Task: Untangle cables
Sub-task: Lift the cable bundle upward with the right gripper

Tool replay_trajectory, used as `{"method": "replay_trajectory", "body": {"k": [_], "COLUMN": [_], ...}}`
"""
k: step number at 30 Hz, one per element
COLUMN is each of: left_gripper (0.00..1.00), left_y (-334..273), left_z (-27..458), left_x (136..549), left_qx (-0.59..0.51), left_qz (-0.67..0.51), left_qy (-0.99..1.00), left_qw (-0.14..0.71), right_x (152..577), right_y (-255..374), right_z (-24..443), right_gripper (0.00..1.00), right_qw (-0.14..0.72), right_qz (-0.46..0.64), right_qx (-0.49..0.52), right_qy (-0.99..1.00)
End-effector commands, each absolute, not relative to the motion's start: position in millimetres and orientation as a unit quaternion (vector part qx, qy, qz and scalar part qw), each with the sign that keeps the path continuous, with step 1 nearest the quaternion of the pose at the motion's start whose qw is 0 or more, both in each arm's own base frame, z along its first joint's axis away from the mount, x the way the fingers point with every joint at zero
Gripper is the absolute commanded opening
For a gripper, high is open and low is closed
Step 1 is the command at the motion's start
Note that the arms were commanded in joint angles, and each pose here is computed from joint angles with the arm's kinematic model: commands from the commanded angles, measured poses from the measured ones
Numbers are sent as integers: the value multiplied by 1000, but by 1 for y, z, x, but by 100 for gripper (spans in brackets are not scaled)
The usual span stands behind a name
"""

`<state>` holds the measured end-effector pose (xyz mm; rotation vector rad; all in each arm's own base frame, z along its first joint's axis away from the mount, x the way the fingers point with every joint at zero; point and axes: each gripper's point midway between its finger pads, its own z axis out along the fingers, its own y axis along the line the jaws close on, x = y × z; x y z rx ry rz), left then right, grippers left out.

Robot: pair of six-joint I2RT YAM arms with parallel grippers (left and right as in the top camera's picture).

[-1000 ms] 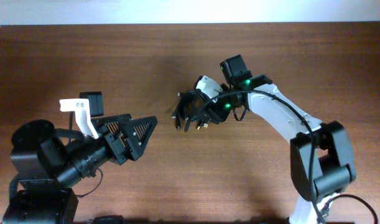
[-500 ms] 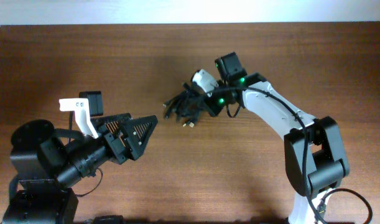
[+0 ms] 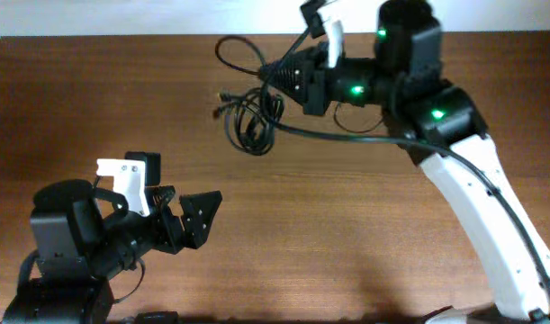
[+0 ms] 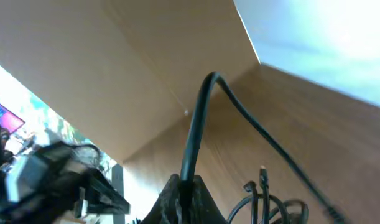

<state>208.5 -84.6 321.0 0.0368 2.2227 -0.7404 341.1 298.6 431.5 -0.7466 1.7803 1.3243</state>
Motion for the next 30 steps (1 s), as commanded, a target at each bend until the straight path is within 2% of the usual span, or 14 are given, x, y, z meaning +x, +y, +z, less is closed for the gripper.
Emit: {"method": "replay_trajectory", "body": {"k": [1,6,8,13,14,15,16,17,18,19,24,30], "left_gripper": [99,99,99,99,95,84,80,82,97,99,99,99], "left_y": [-82,-83,-85,-107,-107,-106,-106,-106,-106,-106,-106,-106], "left_z": [318,314,310,323,325,327,328,329,330,331,338,345], "left_x": [203,199,194,184,186,188,189,190,191,192,197,203], "left_qx": [62,64,63,158,159,161,163,162,164,165,219,243], "left_qz": [-262,-263,-269,-307,-306,-305,-304,-304,-303,-302,-273,-257], "left_qy": [878,883,886,854,852,849,847,847,844,843,823,809], "left_qw": [396,384,372,390,394,400,403,405,410,412,447,470], "right_x": [312,293,301,309,309,309,309,308,308,308,303,297], "right_y": [292,305,309,309,309,309,309,309,309,309,307,308], "right_z": [486,511,513,506,501,496,493,491,488,485,455,448], "right_gripper": [4,4,4,4,4,4,4,4,4,4,4,4], "right_qw": [406,426,447,449,440,432,426,422,417,412,354,304], "right_qz": [562,581,568,556,555,553,552,552,551,550,540,559], "right_qx": [-280,-298,-276,-254,-251,-247,-245,-244,-242,-240,-219,-185], "right_qy": [664,627,634,652,660,668,673,677,681,686,732,749]}}
